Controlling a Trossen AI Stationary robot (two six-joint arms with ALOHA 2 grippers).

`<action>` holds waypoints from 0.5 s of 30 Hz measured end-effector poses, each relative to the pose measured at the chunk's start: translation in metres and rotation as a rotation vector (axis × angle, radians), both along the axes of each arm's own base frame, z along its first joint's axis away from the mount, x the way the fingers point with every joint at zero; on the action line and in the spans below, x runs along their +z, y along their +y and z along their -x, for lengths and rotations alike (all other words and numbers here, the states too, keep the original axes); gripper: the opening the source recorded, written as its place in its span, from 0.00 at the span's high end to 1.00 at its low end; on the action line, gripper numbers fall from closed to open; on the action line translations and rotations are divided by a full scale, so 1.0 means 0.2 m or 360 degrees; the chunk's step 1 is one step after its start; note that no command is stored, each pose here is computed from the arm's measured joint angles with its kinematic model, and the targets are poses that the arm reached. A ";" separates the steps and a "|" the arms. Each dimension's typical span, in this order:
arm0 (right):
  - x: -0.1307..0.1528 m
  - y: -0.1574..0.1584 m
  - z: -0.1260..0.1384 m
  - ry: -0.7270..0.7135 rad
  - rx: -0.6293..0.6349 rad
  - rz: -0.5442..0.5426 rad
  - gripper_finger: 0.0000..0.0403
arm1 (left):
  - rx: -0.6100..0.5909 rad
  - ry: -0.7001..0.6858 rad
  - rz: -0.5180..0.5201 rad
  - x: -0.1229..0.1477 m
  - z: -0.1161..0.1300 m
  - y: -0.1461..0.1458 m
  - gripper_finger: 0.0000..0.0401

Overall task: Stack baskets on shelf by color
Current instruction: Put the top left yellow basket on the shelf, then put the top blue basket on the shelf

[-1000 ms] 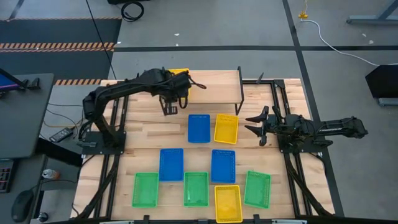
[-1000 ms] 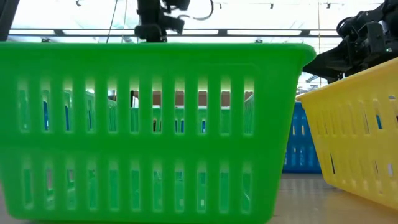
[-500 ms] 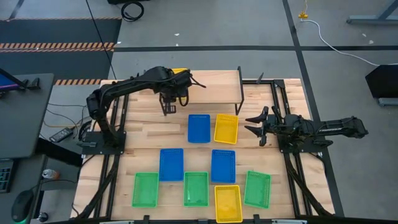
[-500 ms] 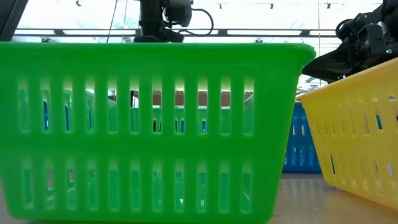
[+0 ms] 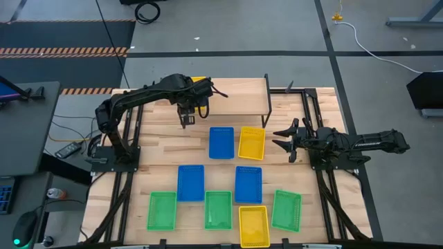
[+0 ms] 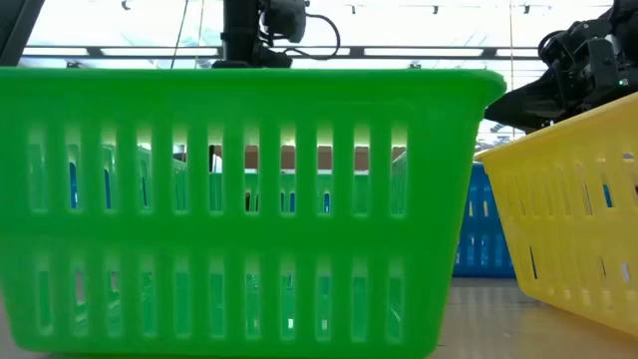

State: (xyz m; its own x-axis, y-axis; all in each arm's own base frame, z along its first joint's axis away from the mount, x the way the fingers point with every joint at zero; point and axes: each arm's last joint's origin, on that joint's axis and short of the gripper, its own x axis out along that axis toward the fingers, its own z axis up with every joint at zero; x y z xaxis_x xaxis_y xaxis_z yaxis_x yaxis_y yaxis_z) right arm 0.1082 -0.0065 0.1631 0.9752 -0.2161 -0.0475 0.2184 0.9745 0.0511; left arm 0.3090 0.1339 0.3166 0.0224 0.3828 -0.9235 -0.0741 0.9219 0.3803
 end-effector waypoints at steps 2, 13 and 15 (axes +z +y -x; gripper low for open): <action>0.00 0.00 0.00 -0.0001 0.0000 0.0000 0.59 | -0.0023 -0.0003 -0.0023 0.03 0.01 -0.02 0.74; 0.00 0.00 0.00 -0.0003 -0.0002 0.0001 0.59 | -0.0107 -0.0451 0.0120 0.28 -0.09 -0.28 0.74; 0.00 0.00 0.00 -0.0002 -0.0002 0.0001 0.59 | -0.0169 -0.0486 0.0181 0.24 -0.14 -0.36 0.74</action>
State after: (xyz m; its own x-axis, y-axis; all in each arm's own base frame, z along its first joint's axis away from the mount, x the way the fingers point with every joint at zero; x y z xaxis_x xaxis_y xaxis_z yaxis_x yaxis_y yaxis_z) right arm 0.1082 -0.0065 0.1632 0.9750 -0.2172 -0.0464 0.2195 0.9743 0.0506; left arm 0.3369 0.0611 0.3645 0.3384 0.2586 -0.9048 -0.0702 0.9658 0.2498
